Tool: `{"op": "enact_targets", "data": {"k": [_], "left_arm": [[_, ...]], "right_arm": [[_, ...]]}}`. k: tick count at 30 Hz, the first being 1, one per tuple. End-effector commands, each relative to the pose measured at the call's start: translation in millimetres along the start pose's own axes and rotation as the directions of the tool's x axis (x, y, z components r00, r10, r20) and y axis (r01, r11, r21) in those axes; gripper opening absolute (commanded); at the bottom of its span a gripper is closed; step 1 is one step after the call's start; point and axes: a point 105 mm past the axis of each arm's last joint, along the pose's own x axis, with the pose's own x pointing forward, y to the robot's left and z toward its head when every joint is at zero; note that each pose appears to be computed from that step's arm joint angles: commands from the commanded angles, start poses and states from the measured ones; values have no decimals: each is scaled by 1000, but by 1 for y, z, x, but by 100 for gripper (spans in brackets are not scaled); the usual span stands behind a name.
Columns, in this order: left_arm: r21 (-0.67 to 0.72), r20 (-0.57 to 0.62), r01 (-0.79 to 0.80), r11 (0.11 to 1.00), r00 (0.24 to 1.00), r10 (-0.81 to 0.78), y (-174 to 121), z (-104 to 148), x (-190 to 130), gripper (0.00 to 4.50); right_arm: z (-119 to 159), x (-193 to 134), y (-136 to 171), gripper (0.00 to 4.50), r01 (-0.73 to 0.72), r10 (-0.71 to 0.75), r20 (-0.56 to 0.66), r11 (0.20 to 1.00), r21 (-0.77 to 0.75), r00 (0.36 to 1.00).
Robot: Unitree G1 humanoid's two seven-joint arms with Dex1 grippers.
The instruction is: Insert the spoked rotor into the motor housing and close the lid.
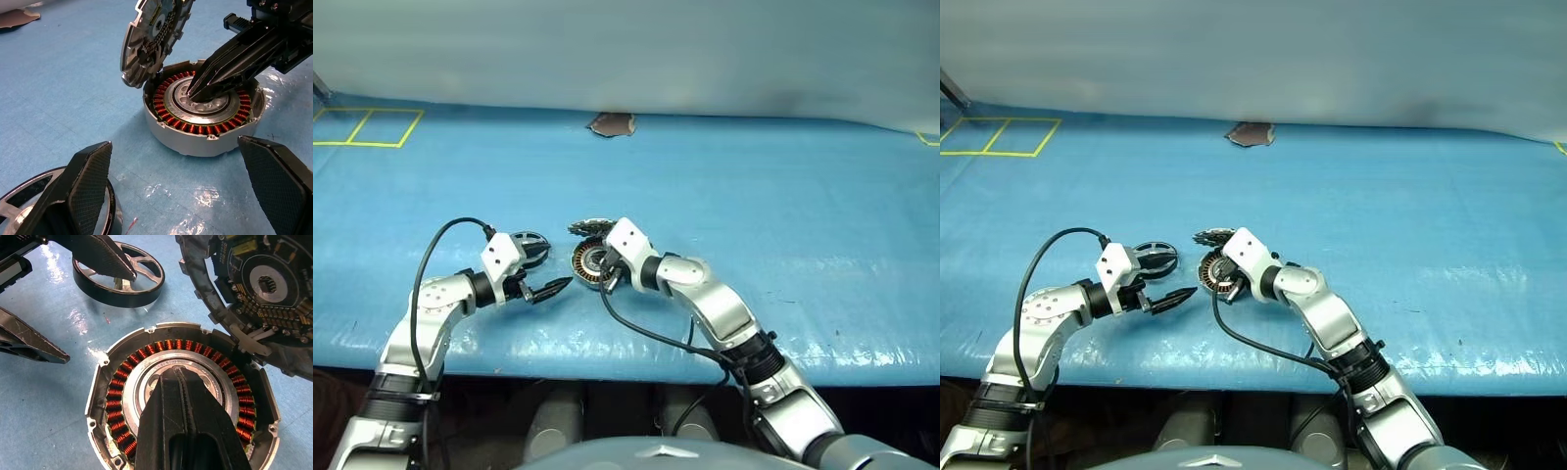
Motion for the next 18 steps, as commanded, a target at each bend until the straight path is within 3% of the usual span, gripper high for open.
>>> {"op": "enact_targets", "data": {"k": [1, 9, 15, 18], "left_arm": [[18, 28, -12, 1000, 1000, 12, 4, 7, -3, 450], [-2, 48, -72, 997, 996, 72, 16, 15, -10, 450], [-78, 48, -116, 990, 992, 120, 26, 21, -14, 450], [-106, -14, -160, 981, 987, 159, 35, 18, -17, 450]], "right_arm": [[18, -8, -2, 2, 18, -18, 72, 1000, 6, 997], [47, -30, 8, 2, 3, -7, 204, 1000, 20, 979], [34, -45, 23, 2, -30, 23, 195, 999, 30, 981], [21, -49, 33, 2, -58, 56, 170, 998, 7, 984]]}}
